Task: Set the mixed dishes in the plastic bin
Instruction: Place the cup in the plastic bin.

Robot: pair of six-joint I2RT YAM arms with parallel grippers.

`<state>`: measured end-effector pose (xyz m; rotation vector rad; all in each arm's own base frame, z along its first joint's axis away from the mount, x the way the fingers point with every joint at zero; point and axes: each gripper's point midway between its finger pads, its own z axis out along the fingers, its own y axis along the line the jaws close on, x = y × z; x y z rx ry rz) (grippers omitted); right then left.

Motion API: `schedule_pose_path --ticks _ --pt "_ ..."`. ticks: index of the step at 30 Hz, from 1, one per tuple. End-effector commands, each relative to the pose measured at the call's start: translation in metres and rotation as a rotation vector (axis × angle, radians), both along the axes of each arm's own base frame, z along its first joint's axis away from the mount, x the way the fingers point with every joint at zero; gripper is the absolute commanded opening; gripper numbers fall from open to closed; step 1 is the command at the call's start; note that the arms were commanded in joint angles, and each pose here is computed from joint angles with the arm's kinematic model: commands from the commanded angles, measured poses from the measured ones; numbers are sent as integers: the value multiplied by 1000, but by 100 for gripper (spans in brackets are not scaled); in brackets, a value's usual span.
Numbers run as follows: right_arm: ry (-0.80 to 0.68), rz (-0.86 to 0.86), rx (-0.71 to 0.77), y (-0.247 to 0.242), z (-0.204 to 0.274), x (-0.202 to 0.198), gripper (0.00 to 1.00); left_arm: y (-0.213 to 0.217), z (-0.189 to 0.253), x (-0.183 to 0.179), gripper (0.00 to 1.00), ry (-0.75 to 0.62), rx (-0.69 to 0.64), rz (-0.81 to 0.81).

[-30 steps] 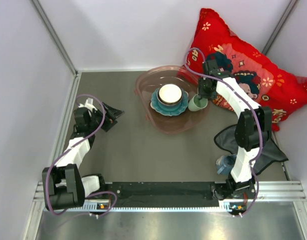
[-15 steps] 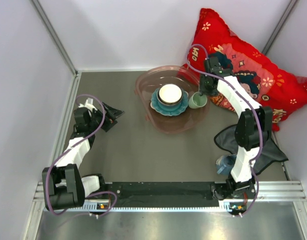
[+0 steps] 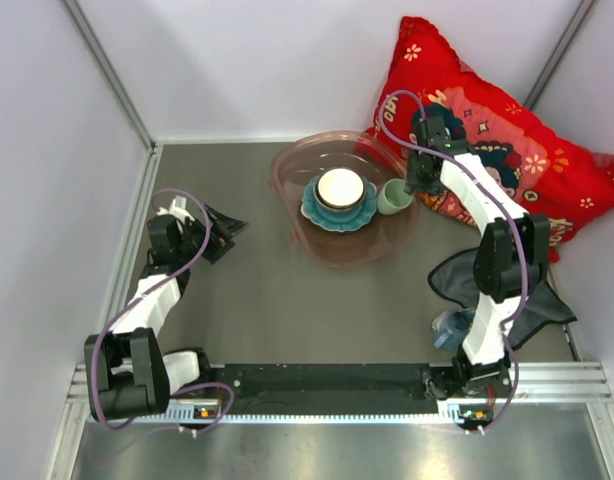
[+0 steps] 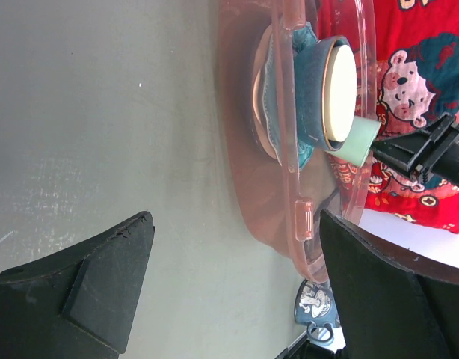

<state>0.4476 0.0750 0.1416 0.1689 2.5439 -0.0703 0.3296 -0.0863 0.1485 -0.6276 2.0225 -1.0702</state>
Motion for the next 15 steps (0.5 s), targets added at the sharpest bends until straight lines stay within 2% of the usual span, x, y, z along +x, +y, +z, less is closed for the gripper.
schedule_pose_path --ticks 1,7,15 --pt "-101 -10 37 -1 40 -5 50 1 5 1 96 -42 17 -6" --pt "-182 5 77 0 73 -21 51 -1 5 1 96 -43 11 -13" --pt "-188 8 88 -1 82 -35 51 -1 4 2 96 -46 7 -14"
